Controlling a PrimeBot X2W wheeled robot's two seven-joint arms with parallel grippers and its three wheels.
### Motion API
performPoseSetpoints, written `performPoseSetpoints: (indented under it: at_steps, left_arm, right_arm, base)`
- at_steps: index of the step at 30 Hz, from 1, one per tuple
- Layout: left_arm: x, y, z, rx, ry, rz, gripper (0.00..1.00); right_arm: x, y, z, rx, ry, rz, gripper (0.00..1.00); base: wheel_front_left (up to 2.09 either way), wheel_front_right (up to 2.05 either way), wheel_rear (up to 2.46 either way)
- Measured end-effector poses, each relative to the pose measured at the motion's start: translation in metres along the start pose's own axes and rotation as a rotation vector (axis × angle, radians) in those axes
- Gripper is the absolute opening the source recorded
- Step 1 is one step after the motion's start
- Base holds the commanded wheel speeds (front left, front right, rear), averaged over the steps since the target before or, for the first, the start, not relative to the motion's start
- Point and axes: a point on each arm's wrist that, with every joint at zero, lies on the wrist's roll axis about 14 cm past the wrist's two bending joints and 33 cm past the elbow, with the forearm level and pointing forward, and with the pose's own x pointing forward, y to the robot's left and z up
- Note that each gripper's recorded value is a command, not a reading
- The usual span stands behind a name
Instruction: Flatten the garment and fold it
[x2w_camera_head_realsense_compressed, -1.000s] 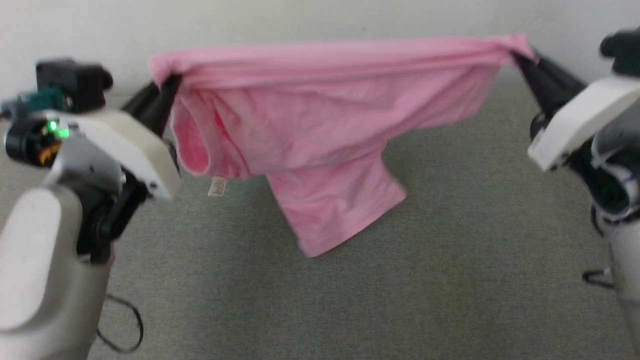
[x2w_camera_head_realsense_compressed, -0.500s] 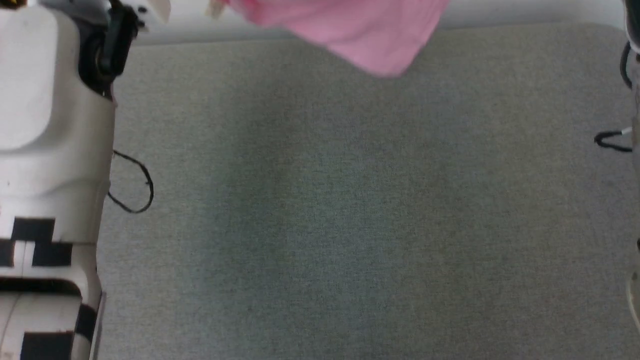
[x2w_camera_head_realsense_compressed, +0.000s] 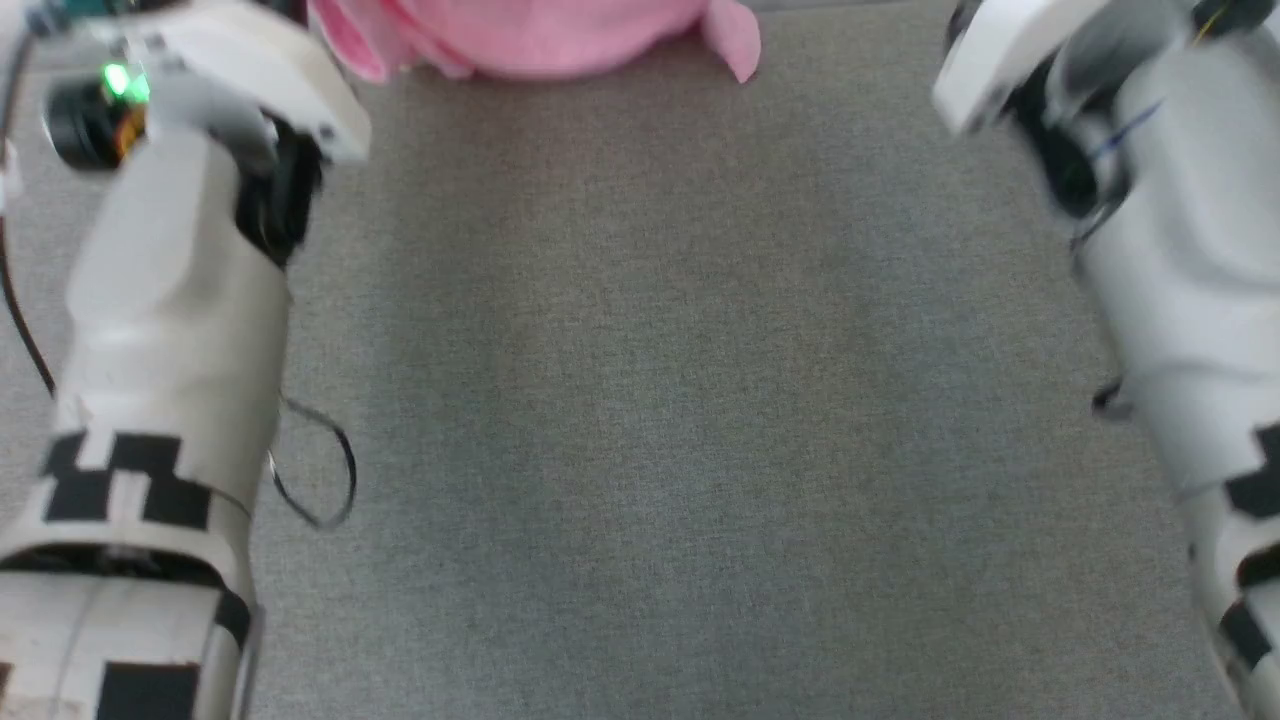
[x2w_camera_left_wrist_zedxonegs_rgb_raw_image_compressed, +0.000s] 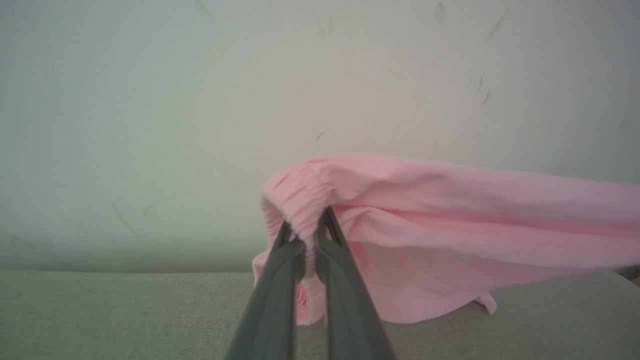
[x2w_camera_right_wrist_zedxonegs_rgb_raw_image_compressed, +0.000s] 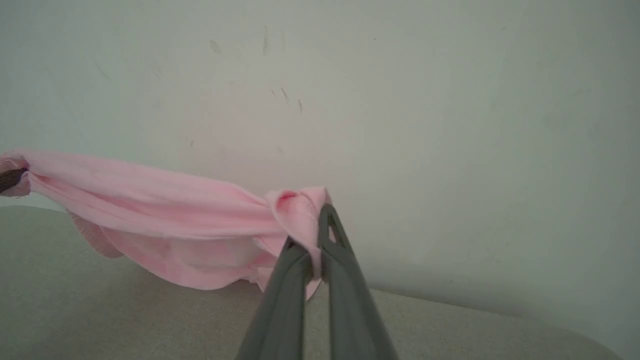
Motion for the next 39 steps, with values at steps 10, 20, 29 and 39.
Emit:
performPoseSetpoints:
  at_steps: [10, 20, 29, 39]
  left_arm:
    - [-0.094, 0.024, -0.096, -0.093, 0.187, 0.081, 0.00]
    - [-0.188, 0.024, -0.119, -0.081, 0.202, 0.044, 0.00]
    - [-0.257, 0.016, -0.102, -0.069, 0.244, 0.062, 0.00]
    - [-0.306, 0.002, -0.080, -0.090, 0.352, 0.083, 0.00]
  right_arm:
    - [-0.094, 0.034, -0.106, 0.056, 0.214, 0.078, 0.00]
    - [-0.186, 0.048, -0.106, 0.132, 0.151, 0.083, 0.00]
    - [-0.255, 0.065, -0.097, 0.151, 0.192, 0.034, 0.00]
    - [-0.292, 0.065, -0.087, 0.160, 0.276, -0.051, 0.00]
  base:
    - [0.00, 0.00, 0.00]
    - [0.00, 0.00, 0.00]
    - [0.00, 0.00, 0.00]
    - [0.00, 0.00, 0.00]
